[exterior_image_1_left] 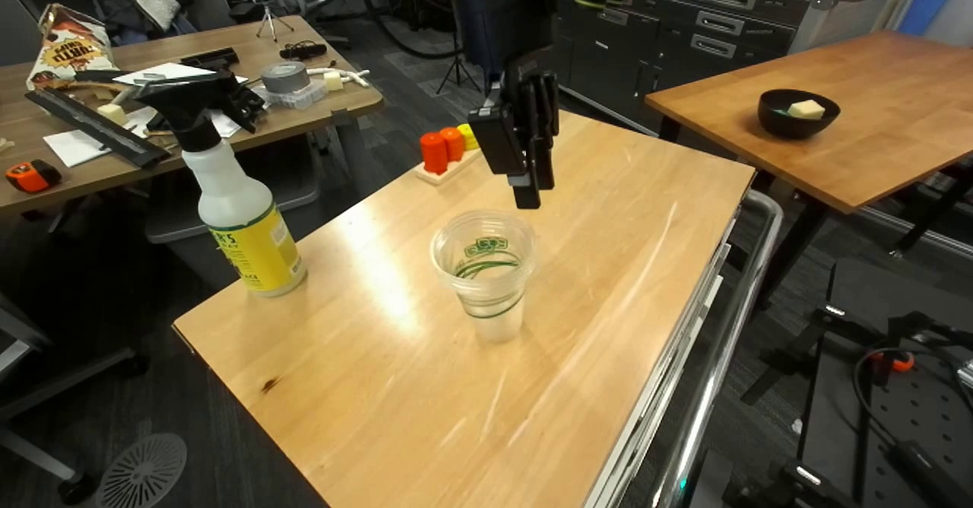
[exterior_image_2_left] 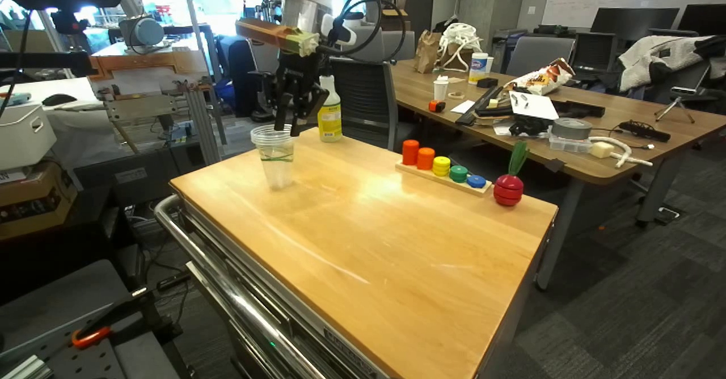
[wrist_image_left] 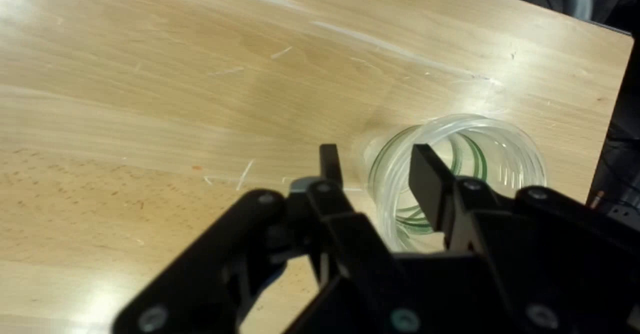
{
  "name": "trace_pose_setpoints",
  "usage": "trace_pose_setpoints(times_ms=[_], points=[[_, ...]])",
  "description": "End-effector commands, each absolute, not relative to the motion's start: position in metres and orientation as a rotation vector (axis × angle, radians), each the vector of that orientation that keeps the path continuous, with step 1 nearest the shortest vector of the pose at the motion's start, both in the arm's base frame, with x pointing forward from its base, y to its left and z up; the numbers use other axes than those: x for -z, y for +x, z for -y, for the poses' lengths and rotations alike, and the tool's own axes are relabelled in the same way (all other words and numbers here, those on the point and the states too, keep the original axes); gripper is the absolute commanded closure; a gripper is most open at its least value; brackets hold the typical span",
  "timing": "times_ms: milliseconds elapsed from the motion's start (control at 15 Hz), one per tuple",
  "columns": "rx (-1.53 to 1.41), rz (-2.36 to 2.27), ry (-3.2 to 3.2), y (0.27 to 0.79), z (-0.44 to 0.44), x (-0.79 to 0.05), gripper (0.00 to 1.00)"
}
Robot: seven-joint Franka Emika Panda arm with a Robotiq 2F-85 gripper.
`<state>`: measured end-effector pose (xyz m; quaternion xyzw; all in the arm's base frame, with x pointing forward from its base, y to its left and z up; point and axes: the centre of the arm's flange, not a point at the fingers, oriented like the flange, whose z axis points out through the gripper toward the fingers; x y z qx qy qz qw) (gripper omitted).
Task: Stack the four clear cups together
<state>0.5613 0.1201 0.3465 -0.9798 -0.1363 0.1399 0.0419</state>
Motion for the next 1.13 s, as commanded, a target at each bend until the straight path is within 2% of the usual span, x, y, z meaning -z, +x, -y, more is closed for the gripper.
trace_pose_setpoints(times_ms=[0,200,267,533,733,867,933,1067], points=[[-0.339,0.484,-3.026,0.554,-0.117,-0.372,0.27],[-0.353,0.459,-3.038,0.557,-0.113,-0.39,0.04],[-0.391,0.45,-3.035,0.558,-0.111,-0.401,0.0],[-0.246,0.254,-3.036,0.568,-0.09,-0.467,0.0],[-0.119,0.003,-3.04,0.583,-0.036,-0.511,0.0],[-0.1,-0.169,-3.035,0.579,0.021,-0.525,0.0],[-0.111,-0.029,-3.058,0.577,-0.016,-0.507,0.0],[-0.1,-0.136,-3.051,0.575,0.023,-0.516,0.0]])
